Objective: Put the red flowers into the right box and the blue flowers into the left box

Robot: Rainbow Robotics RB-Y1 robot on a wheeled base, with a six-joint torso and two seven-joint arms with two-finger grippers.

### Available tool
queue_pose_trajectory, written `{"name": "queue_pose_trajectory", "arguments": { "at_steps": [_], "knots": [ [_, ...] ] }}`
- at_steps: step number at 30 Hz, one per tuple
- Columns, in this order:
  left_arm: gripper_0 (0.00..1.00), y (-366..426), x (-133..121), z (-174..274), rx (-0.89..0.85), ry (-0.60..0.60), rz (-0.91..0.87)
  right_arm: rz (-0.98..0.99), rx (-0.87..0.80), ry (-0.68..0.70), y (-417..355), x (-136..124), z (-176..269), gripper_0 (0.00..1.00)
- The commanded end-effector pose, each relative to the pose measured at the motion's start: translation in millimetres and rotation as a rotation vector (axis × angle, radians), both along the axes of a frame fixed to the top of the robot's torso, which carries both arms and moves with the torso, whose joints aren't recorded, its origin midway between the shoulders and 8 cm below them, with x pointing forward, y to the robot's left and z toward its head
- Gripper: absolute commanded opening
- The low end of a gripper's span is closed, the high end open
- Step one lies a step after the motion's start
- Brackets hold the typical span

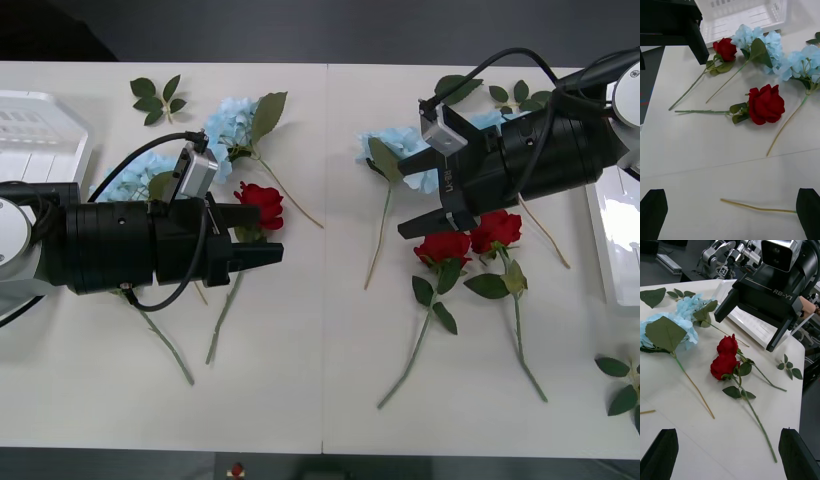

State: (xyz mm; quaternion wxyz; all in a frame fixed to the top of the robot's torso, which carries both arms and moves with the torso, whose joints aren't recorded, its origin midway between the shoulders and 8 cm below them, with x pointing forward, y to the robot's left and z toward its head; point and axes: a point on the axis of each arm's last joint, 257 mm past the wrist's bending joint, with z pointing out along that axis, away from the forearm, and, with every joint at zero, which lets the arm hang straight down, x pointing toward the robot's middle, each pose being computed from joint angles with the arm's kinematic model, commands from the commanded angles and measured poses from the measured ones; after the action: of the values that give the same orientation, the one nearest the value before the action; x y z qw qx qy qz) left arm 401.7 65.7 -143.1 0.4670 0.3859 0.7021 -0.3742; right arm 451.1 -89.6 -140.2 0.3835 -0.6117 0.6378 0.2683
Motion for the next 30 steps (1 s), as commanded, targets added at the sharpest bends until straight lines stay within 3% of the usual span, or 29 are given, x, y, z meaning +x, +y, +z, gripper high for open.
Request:
{"name": "queue_pose_trajectory", "arguments": {
  "at_steps": [1,5,6,11,14,20,23,26,30],
  "knots": [
    [0.77,8.2,-11.6,-27.4,0.020,0.055,0.011,0.016,0.016,-0.032,7.4,0.5,13.2,1.00],
    [0.77,9.4,-8.9,-24.0,-0.030,0.097,0.031,0.016,0.016,-0.032,7.4,0.5,13.2,1.00],
    [0.78,11.2,-6.8,-20.3,-0.030,0.089,0.031,0.013,0.008,0.063,7.6,-16.8,-30.0,1.00],
    [0.77,45.8,27.7,5.2,-0.033,0.063,0.089,0.003,0.010,0.023,2.0,-5.9,-10.0,1.00],
    [0.78,77.8,53.4,19.9,-0.070,0.122,0.140,0.014,-0.033,-0.022,-6.9,2.1,6.0,1.00],
    [0.77,142.5,101.2,14.1,-0.044,0.248,0.265,-0.341,-0.090,0.295,-44.2,35.8,20.4,1.00],
    [0.77,169.8,120.0,-5.2,-0.010,0.356,0.347,-0.599,-0.144,0.431,-88.3,65.3,19.2,1.00],
    [0.77,188.5,133.5,-30.8,0.050,0.412,0.442,-0.795,-0.237,0.474,-140.6,85.6,11.9,1.00],
    [0.78,199.6,143.1,-62.2,0.129,0.443,0.555,-0.951,-0.321,0.514,-191.3,93.9,-6.3,1.00]
  ]
}}
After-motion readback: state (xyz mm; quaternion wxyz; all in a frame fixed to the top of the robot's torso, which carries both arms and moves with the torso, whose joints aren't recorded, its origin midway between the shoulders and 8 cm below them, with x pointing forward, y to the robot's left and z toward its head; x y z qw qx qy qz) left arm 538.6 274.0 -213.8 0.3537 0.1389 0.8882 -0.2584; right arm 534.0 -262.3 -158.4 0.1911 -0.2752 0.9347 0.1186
